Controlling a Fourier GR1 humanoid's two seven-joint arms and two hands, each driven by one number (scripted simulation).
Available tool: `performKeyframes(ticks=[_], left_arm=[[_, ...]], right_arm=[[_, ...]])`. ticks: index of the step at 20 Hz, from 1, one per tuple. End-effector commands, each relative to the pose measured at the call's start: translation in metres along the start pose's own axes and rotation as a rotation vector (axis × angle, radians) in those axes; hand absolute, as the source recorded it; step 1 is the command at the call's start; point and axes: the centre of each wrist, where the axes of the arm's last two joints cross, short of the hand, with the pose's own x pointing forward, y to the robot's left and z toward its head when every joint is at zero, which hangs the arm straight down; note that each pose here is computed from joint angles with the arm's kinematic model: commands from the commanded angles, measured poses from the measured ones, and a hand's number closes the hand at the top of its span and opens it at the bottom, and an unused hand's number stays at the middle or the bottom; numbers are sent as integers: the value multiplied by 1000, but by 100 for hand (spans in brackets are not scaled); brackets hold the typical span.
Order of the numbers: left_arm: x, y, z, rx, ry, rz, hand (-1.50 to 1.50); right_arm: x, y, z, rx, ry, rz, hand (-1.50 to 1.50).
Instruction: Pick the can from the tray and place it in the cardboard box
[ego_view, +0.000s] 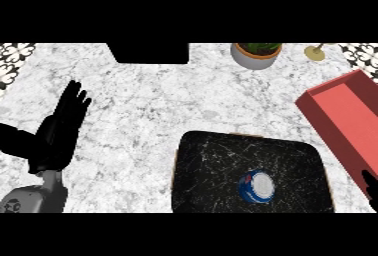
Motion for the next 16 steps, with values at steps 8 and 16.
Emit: performKeyframes(ticks=[8,16], left_arm=[[-8,1,11,7,-7,14,0],[-14,-4,1,11,12,13,0]], right_arm=[[34,50,-17,-31,-16,9,-150],[33,76,-14,-37,-14,21,-150]])
